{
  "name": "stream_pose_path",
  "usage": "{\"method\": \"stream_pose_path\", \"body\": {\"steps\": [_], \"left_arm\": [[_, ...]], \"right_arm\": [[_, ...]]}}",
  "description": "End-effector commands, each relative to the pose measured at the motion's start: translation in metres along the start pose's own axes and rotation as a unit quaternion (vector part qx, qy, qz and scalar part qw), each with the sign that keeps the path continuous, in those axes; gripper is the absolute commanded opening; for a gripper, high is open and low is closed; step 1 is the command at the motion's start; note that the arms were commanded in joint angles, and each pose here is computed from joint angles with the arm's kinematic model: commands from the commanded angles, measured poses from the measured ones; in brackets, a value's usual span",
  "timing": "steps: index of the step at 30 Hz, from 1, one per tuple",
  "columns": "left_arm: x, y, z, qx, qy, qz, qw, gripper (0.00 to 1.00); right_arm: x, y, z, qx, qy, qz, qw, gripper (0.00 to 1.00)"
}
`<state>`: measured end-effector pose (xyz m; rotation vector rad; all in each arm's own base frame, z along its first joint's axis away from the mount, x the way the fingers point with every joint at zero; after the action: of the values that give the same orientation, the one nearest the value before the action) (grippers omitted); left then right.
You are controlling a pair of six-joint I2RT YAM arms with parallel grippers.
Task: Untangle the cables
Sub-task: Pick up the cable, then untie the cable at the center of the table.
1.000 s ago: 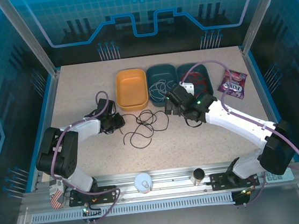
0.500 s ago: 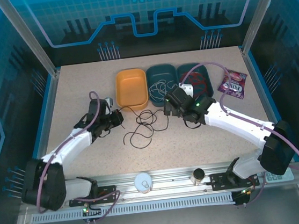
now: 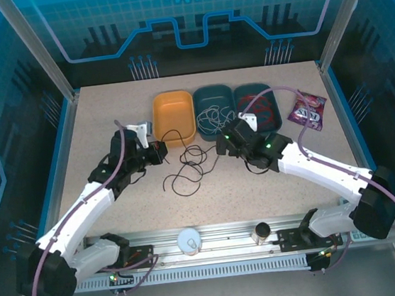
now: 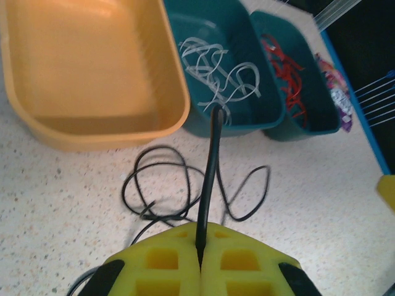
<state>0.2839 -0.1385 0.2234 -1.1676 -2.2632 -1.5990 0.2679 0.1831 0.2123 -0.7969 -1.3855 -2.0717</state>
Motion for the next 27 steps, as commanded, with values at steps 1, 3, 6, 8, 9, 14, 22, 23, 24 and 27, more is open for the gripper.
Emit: {"method": "stream_pose_path", "body": {"steps": [1,3,6,8,9,14,22,23,24,27], "left_arm": [[0.024,0.028,-0.022,0.003,-0.031,-0.042,0.999,0.0],[0.032,0.037,-0.027,0.004,-0.037,-0.059,0.998,0.0],[0.041,0.051,-0.032,0.008,-0.04,-0.081,0.996,0.0],[0.046,0.061,-0.035,0.009,-0.043,-0.093,0.995,0.0],[0.048,0.067,-0.037,0.009,-0.044,-0.098,0.994,0.0],[0.057,0.095,-0.037,0.019,-0.039,-0.126,0.991,0.0],[0.075,0.131,-0.06,0.026,-0.095,-0.161,0.982,0.0],[0.079,0.135,-0.063,0.023,-0.1,-0.168,0.981,0.0],[0.083,0.138,-0.066,0.02,-0.104,-0.172,0.979,0.0],[0.095,0.146,-0.075,0.01,-0.116,-0.183,0.976,0.0]], "right_arm": [[0.01,0.008,0.001,-0.012,0.022,-0.036,0.999,1.0],[0.013,0.01,-0.004,-0.024,0.021,-0.047,0.998,1.0],[0.019,0.013,-0.012,-0.036,0.02,-0.061,0.997,1.0],[0.022,0.014,-0.016,-0.039,0.024,-0.068,0.997,1.0],[0.024,0.015,-0.017,-0.041,0.027,-0.071,0.996,1.0],[0.033,0.017,-0.026,-0.048,0.025,-0.083,0.995,1.0],[0.038,0.017,-0.039,-0.054,-0.004,-0.087,0.995,1.0],[0.037,0.017,-0.038,-0.053,-0.004,-0.087,0.995,1.0],[0.037,0.017,-0.037,-0.051,-0.002,-0.086,0.995,1.0],[0.035,0.017,-0.031,-0.044,0.009,-0.081,0.996,1.0]]}}
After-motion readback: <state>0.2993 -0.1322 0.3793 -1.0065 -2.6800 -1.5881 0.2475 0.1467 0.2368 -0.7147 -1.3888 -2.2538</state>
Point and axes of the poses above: each hand's point on the last joint's axis, 136 mm out from that joint toward the fingers, its own x axis back along the fingers, its own z axis along the line the jaws close on, y = z × x, the point moved 4 cm from there along x, back along the fingers, and after that the axes turned 8 degrees about -x, right-handed, at the moved point
